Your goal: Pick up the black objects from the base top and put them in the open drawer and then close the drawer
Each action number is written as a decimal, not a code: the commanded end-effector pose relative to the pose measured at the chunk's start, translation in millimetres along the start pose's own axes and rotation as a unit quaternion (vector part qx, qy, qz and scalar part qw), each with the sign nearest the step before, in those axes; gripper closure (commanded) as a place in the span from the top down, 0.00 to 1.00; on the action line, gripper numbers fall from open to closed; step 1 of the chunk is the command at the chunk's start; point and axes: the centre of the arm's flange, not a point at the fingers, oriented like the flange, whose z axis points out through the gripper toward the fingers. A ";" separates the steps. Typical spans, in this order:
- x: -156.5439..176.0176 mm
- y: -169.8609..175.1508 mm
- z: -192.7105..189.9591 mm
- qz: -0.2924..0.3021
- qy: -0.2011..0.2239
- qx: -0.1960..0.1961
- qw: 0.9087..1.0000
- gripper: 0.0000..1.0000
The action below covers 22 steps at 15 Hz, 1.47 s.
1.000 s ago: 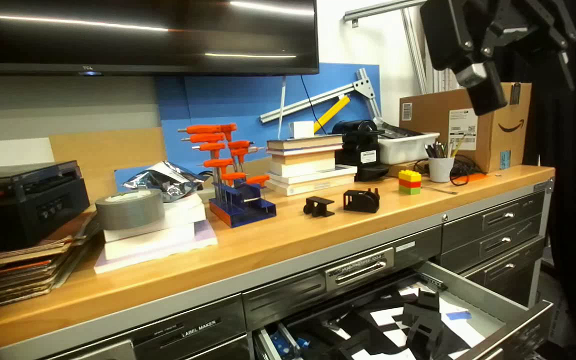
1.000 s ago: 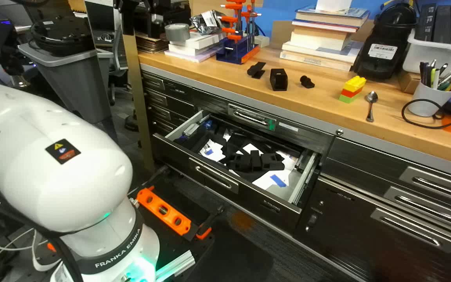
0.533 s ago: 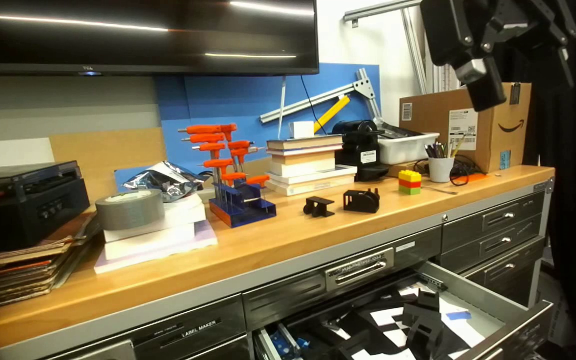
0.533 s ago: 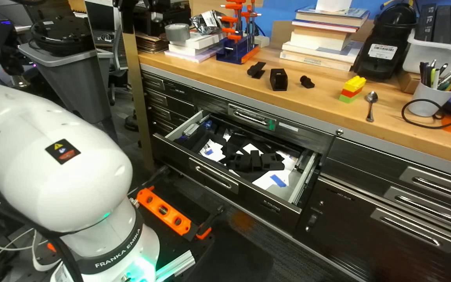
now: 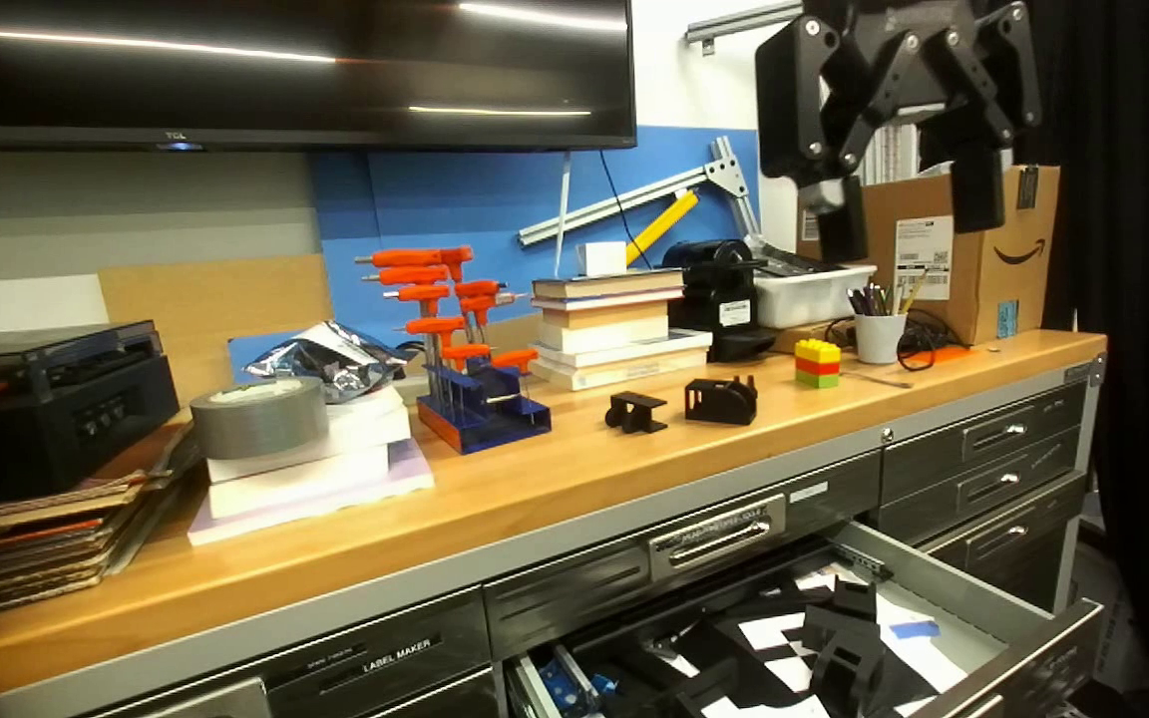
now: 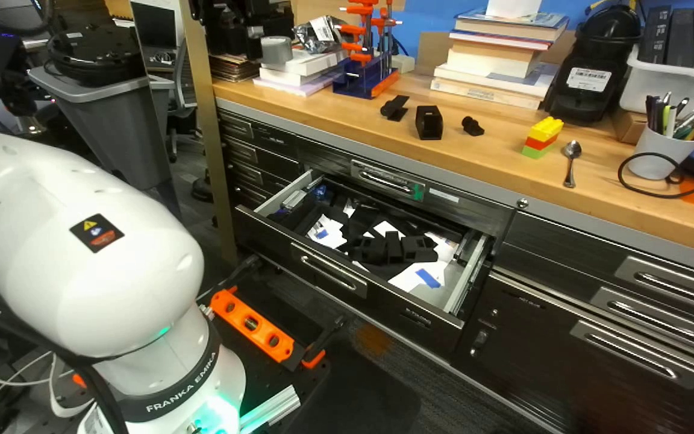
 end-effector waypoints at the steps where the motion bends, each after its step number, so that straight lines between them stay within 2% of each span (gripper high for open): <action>1: 10.2 -14.7 -4.2 0.008 0.099 -0.011 0.995 1.00; 5: 54.5 -13.1 -14.0 0.005 0.201 0.010 0.980 1.00; 7: 89.1 -2.5 -17.8 0.008 0.238 0.028 0.971 1.00; 9: 129.2 12.2 -16.9 0.006 0.254 0.044 0.966 1.00; 12: 184.2 36.7 -4.8 0.002 0.251 0.059 0.966 1.00; 17: 269.2 66.1 21.3 -0.017 0.197 0.068 0.978 1.00; 22: 320.6 60.9 46.8 -0.064 0.130 0.061 0.988 1.00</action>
